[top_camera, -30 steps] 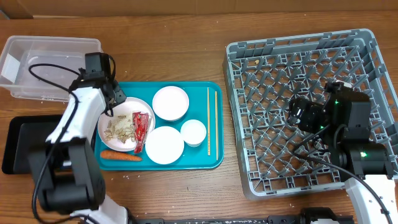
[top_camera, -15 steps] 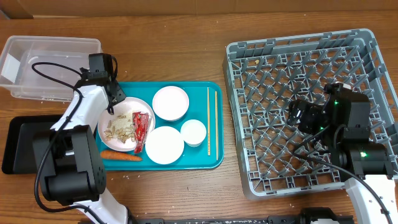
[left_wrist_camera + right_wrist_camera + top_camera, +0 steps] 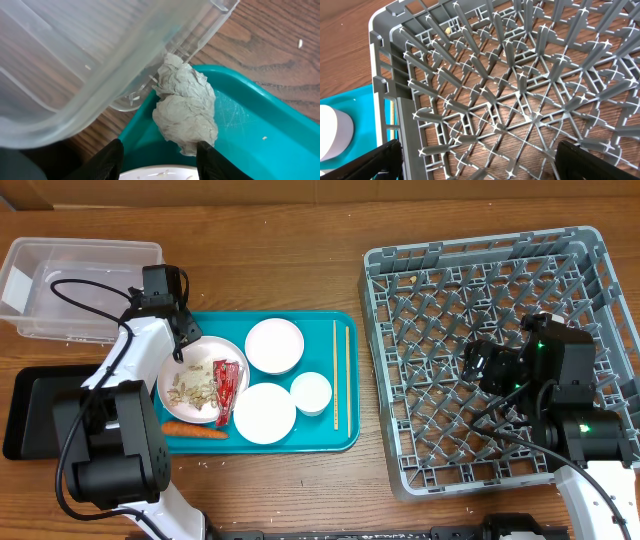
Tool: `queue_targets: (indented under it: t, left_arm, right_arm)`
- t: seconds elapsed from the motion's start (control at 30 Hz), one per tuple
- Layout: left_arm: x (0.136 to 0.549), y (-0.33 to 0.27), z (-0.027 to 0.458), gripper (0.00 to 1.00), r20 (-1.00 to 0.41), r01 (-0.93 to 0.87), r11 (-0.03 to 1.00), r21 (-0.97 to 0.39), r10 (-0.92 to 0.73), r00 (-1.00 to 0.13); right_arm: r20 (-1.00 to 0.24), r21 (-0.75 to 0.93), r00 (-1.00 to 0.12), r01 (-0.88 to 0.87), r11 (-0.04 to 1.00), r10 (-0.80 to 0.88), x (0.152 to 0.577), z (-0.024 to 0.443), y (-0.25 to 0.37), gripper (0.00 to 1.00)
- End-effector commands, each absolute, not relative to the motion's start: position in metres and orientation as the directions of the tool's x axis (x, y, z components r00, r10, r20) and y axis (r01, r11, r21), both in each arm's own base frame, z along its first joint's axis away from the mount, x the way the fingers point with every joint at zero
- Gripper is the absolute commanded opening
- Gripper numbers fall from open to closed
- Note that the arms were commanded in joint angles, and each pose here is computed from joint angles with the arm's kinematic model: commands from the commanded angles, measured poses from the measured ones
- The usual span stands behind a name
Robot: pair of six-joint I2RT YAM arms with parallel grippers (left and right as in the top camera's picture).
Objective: Sort waste into correct bins and load items into the dishwasher
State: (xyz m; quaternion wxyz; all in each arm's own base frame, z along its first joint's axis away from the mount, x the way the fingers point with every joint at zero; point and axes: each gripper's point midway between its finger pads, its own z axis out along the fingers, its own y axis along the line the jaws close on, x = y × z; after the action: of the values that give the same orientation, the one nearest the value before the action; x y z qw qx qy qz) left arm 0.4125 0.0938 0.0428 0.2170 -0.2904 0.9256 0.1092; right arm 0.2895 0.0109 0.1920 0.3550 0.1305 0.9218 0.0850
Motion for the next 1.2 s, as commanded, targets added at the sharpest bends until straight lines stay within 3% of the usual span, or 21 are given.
queue_targets:
  t: [0.0,0.93,1.03,1.17]
  left_arm:
    - [0.416,0.093,0.037,0.48,-0.462,-0.588,0.806,0.073,-0.495,-0.736]
    - [0.431,0.081,0.016,0.53,-0.446,-0.563,0.827,0.003,-0.503,-0.741]
    - [0.432,0.082,0.015,0.47,-0.449,-0.563,0.826,0.002,-0.503,-0.739]
    - [0.435,0.082,0.017,0.25,-0.46,-0.563,0.827,-0.004,-0.501,-0.733]
  right_arm:
    - [-0.656,0.26,-0.691,0.173,0.95,0.306,0.293,0.205,0.011,1.0]
    - [-0.655,0.26,-0.691,0.174,0.95,0.306,0.293,0.205,0.011,1.0]
    - [-0.655,0.26,-0.691,0.174,0.95,0.306,0.293,0.205,0.011,1.0]
    - [-0.655,0.26,-0.691,0.174,0.95,0.306,0.293,0.205,0.011,1.0]
